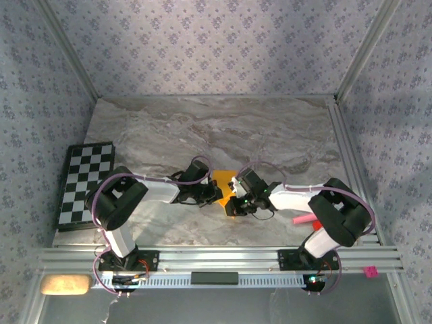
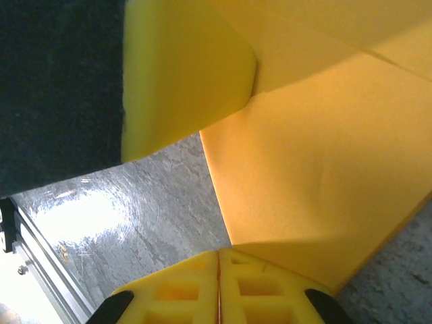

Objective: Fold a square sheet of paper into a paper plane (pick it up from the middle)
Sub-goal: Third fold the triangle at the center of the table.

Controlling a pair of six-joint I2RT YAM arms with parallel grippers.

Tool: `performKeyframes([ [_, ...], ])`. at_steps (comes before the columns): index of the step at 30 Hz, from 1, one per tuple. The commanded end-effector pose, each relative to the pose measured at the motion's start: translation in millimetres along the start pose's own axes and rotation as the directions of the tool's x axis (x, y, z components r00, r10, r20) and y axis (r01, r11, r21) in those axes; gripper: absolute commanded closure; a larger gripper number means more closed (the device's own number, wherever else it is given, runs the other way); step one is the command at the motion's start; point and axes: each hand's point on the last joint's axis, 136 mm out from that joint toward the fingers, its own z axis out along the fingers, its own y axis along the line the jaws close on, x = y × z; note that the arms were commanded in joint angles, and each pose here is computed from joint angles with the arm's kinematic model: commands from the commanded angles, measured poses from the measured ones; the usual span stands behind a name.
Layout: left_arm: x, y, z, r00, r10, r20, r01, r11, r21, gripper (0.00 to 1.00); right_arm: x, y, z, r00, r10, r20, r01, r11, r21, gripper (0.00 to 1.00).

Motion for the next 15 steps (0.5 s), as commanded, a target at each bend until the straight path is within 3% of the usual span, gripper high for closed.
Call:
performKeyframes([
  [1,8.2,37.2,5.9,0.999,-0.034,-0.017,0.031,0.99,-0.136,0.95,12.6,-11.2,-1.5,0.999,0.027,-0.023,-0.027,0.999,0.022,0.9],
  [8,7.9,40.3,6.4,0.999,-0.039,-0.013,0.037,0.989,-0.146,0.96,21.0,-11.5,-7.7,0.999,0.033,-0.009,-0.034,0.999,-0.017,0.89],
  [15,8.1,43.1,6.7,0.999,-0.045,-0.011,0.043,0.987,-0.153,0.96,37.9,-28.0,-14.4,0.999,0.044,-0.028,-0.043,0.999,0.03,0.89],
])
